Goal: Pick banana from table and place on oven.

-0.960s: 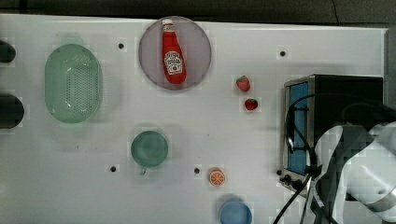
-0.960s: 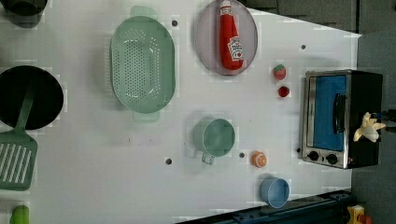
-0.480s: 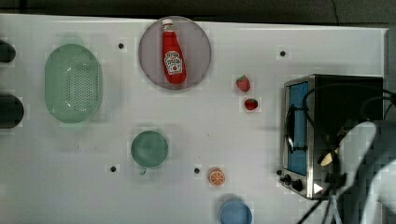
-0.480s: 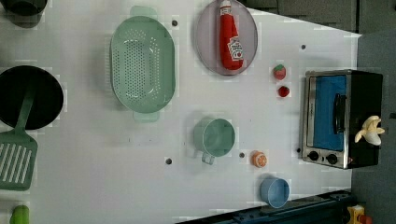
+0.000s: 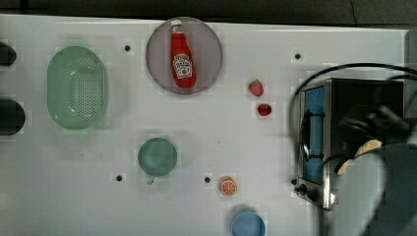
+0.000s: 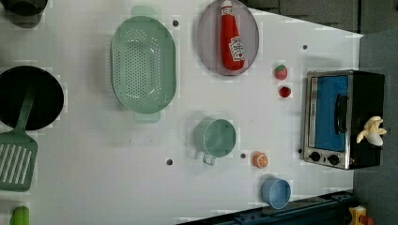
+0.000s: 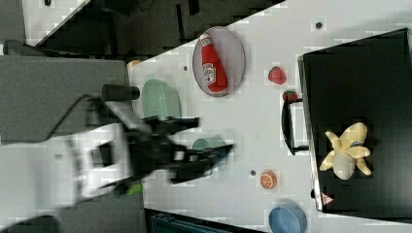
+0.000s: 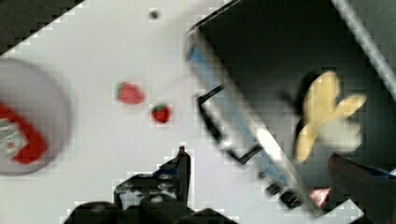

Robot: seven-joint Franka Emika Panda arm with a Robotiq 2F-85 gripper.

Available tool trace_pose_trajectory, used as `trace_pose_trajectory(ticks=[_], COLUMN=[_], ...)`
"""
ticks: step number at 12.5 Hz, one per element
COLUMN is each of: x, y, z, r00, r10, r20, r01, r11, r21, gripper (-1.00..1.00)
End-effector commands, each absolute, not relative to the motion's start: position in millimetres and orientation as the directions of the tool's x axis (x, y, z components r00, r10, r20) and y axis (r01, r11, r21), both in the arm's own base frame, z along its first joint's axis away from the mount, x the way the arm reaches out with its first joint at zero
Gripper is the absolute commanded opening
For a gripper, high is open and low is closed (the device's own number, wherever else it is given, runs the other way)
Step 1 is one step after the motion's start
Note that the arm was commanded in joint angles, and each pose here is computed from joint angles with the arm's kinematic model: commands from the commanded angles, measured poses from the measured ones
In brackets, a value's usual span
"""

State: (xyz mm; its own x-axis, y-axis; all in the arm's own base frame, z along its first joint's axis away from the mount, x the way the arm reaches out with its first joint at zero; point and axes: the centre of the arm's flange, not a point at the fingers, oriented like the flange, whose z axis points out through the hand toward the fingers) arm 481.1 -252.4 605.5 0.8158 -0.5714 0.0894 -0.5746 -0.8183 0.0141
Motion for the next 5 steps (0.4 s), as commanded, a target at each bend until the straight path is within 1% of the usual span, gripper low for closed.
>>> trace_pose_trajectory(ticks=[1,2,4,5], x=[508,510,512,510], y=[-139,-114,-78,-68], z=[606,609,617,620], r00=[0.697,0.673,0.627,0.600], r10=[-0.717,-0.740,-0.779,-0.799], r20=[0.011,0.007,0.024,0.023], r01=[-0.717,-0.740,-0.779,-0.800], r11=[-0.697,-0.673,-0.627,-0.600], r21=[0.015,0.022,0.013,0.015], gripper=[1.00,1.00,1.00,1.00])
